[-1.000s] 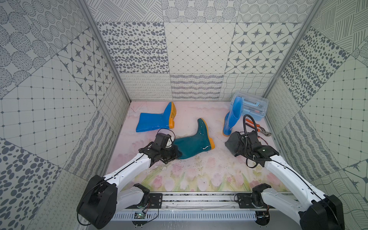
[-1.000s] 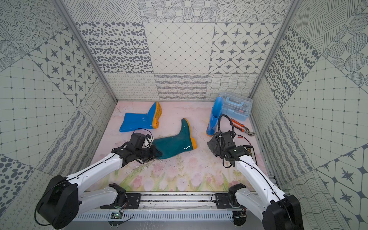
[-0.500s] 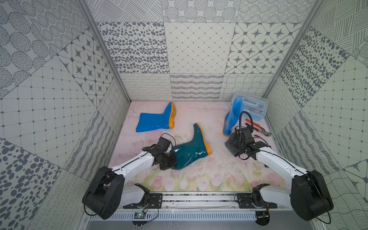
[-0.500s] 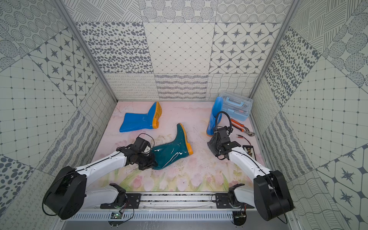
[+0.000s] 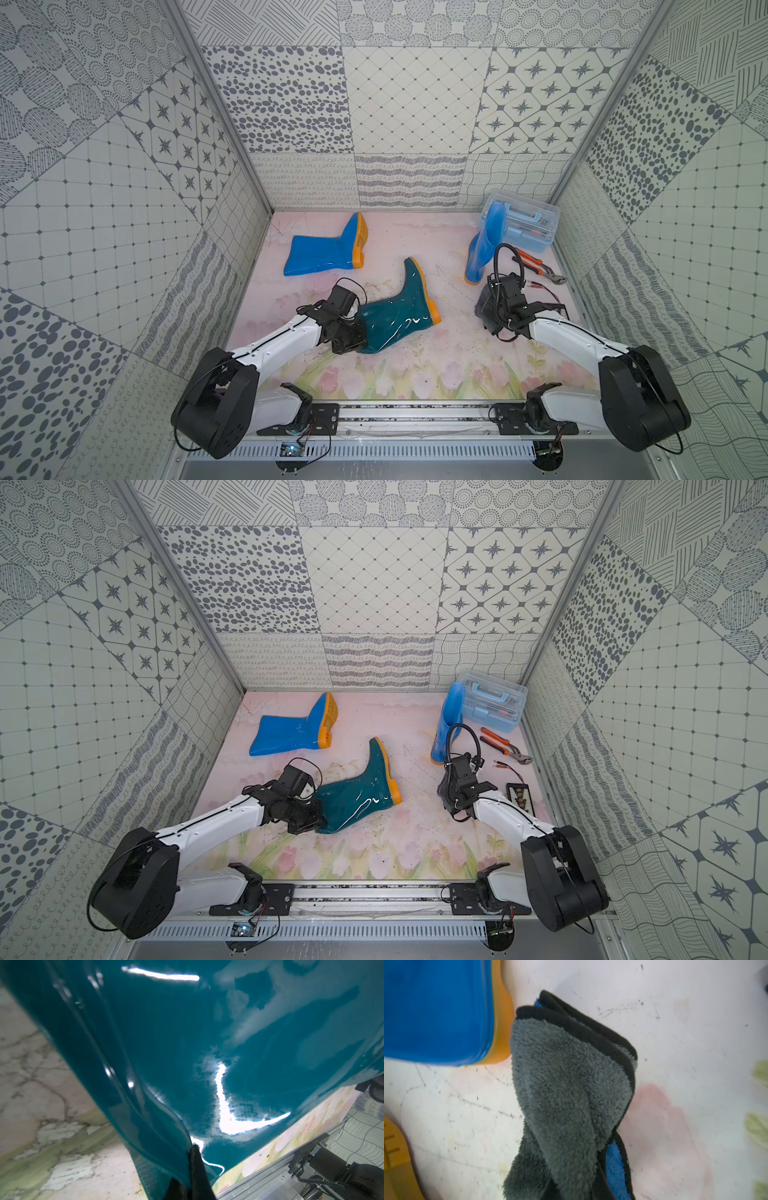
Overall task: Wipe the rubber boots with a cloth
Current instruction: Pick up the cleaning item at the center of the board.
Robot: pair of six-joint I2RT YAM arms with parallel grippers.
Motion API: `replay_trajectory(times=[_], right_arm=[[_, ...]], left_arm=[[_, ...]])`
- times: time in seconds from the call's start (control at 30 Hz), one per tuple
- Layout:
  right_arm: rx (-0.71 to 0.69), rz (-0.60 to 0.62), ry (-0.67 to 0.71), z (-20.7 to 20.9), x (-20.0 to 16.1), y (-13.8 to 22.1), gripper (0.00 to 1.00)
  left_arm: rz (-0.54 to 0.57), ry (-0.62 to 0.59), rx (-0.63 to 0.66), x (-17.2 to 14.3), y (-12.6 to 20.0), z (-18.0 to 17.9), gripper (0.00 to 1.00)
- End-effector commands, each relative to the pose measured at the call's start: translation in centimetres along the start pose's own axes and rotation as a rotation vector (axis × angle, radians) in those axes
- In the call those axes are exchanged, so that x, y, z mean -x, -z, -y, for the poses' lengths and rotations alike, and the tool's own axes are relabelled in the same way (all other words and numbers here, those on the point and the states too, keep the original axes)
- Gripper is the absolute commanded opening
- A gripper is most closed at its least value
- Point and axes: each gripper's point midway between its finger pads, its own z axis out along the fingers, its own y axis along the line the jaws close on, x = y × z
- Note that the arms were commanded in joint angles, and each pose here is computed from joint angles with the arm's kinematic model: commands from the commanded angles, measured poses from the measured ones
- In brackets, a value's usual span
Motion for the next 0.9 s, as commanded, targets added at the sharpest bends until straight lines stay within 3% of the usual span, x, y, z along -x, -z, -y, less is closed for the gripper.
replay_trajectory(times=[0.0,0.07,0.13,0.17,0.27,0.37,0.4,0.47,0.53,0.6,0.63,0.77,0.87], right_arm=[[-0.031,-0.050,0.062,0.9,-3.4,2.0,0.15],[-0.034,-0.076,0.080,1.4,-5.6,2.5,0.26],[-0.035,-0.101,0.084,1.5,-7.2,2.5,0.52],[-0.040,-0.108,0.085,1.6,-7.5,2.4,0.60],[-0.062,-0.091,0.103,1.6,-7.2,2.0,0.71],[-0.031,-0.077,0.134,0.1,-6.7,1.3,0.73],[-0.028,-0.085,0.144,-0.3,-6.9,0.9,0.72],[-0.026,-0.104,0.167,-0.7,-7.3,0.1,0.58],[-0.022,-0.126,0.185,-0.8,-8.0,-0.4,0.25],[0.001,-0.118,0.198,-1.0,-8.0,0.1,0.05],[0.015,-0.099,0.210,-1.2,-7.7,0.7,0.00],[0.044,0.023,0.312,-2.7,-5.6,5.1,0.00],[0.079,0.097,0.394,-4.9,-4.6,8.5,0.00]], left_arm=[[-0.064,0.013,0.132,-1.3,0.2,-2.5,0.03],[-0.068,0.017,0.149,-1.2,0.1,-2.6,0.03],[-0.064,0.020,0.155,-1.0,0.1,-2.6,0.06],[-0.060,0.022,0.154,-0.9,0.2,-2.5,0.09],[-0.023,0.028,0.154,-0.5,0.7,-2.5,0.22],[0.045,0.039,0.166,-0.1,1.7,-3.0,0.28],[0.069,0.048,0.166,0.0,2.1,-3.2,0.31],[0.111,0.073,0.151,0.3,2.7,-3.6,0.35],[0.144,0.106,0.115,0.7,3.1,-3.9,0.37],[0.165,0.144,0.066,1.1,3.2,-4.0,0.40],[0.180,0.156,0.036,1.4,3.4,-3.8,0.42],[0.228,0.159,-0.112,2.9,3.4,-2.1,0.48],[0.238,0.172,-0.166,3.8,2.9,-1.5,0.46]])
